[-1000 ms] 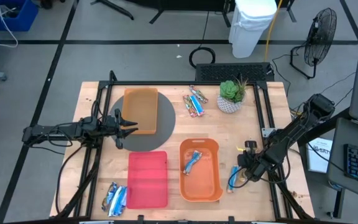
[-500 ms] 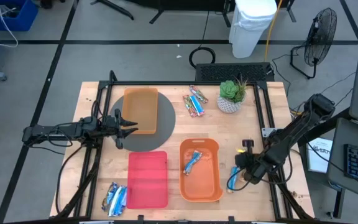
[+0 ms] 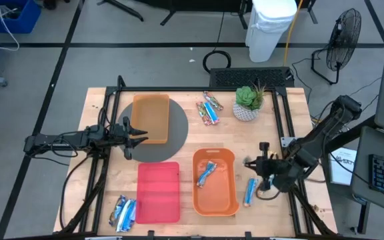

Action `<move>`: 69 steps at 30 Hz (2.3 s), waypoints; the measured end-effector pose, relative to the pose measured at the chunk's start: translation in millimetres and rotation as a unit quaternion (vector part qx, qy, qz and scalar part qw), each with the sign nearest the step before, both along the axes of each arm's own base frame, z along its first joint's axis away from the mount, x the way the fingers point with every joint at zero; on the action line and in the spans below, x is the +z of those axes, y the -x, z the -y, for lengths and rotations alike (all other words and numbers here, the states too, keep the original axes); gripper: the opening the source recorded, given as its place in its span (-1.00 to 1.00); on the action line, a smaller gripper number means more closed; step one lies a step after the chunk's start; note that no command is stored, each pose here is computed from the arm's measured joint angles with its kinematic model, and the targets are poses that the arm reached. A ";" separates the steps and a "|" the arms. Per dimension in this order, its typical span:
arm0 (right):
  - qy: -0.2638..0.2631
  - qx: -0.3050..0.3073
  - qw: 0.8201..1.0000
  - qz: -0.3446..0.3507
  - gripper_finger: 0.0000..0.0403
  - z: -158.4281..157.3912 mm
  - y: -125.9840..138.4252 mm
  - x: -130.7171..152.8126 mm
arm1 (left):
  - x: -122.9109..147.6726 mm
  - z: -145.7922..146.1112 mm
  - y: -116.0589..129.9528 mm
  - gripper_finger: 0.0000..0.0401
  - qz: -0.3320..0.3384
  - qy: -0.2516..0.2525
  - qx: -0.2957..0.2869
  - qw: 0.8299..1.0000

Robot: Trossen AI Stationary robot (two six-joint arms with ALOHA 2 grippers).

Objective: Pick and place Granola Bars by type
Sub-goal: Put the yellow granola bar into the orange bin

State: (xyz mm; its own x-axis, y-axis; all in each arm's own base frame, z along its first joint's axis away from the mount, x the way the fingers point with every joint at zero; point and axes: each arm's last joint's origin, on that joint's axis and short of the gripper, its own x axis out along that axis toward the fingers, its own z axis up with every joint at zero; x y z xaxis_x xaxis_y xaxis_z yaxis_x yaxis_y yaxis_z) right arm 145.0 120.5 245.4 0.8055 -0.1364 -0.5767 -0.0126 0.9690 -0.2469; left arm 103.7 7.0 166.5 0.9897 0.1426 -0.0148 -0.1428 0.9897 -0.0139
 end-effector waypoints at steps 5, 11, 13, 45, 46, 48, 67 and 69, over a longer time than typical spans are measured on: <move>-0.026 0.072 0.992 0.102 -1.00 -7.9 -7.5 27.0 | 0.0 0.0 0.0 -0.44 0.000 0.000 0.000 1.000; -0.058 0.159 0.970 0.175 -0.99 -12.4 -18.4 38.3 | -0.1 0.0 0.0 -0.44 0.000 0.000 0.000 1.000; -0.075 0.189 0.961 0.189 -1.00 -11.5 -22.9 36.3 | 0.0 0.0 0.0 -0.44 0.000 0.000 0.000 1.000; -0.129 0.213 0.966 0.065 -1.00 34.9 -105.9 -36.4 | 0.0 0.0 0.0 -0.44 0.000 0.000 0.000 1.000; -0.127 0.212 0.967 0.059 -1.00 35.0 -106.4 -38.5 | -0.1 0.0 0.0 -0.44 0.000 0.000 0.000 1.000; -0.124 0.213 0.968 0.049 -1.00 35.2 -105.7 -40.5 | -0.1 0.0 0.0 -0.44 0.000 0.000 0.000 1.000; -0.119 0.206 0.971 0.021 -0.98 37.9 -101.7 -43.5 | 0.0 0.0 0.0 -0.44 0.000 0.000 0.000 1.000; -0.119 0.206 0.971 0.021 -0.97 37.9 -101.8 -43.4 | 0.0 0.0 0.0 -0.44 0.000 0.000 0.000 1.000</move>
